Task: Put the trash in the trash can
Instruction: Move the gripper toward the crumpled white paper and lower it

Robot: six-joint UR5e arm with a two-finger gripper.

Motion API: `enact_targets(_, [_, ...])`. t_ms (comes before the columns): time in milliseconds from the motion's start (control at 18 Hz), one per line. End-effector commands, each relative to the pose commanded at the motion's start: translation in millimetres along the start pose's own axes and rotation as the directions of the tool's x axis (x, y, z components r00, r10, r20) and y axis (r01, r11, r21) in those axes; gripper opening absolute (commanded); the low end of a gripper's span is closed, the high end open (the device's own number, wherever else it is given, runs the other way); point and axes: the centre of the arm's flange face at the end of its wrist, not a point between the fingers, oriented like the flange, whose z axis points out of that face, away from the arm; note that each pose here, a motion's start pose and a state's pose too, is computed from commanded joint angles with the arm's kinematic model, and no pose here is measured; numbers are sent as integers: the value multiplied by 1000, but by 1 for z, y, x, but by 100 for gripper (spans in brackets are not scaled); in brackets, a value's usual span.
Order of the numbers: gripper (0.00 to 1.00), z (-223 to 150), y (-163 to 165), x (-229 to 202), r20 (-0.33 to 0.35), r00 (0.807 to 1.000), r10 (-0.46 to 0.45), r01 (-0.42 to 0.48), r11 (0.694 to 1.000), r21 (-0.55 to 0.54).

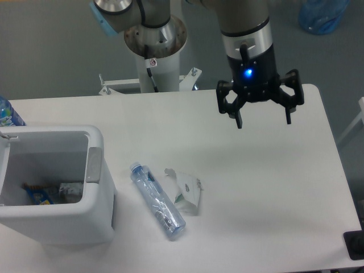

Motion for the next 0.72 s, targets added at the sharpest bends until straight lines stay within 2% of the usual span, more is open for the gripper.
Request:
enact_targets(167, [100, 12, 0, 10, 7, 994, -111, 111, 994, 21])
enact_targets(389, [100, 24, 0, 30, -14, 993, -118, 118, 993, 9])
enact_targets(556, [100, 33, 4, 36, -21, 982, -189, 189, 982, -9])
enact_targets(722, [100, 37, 3, 39, -25, 976, -215, 215, 977, -9])
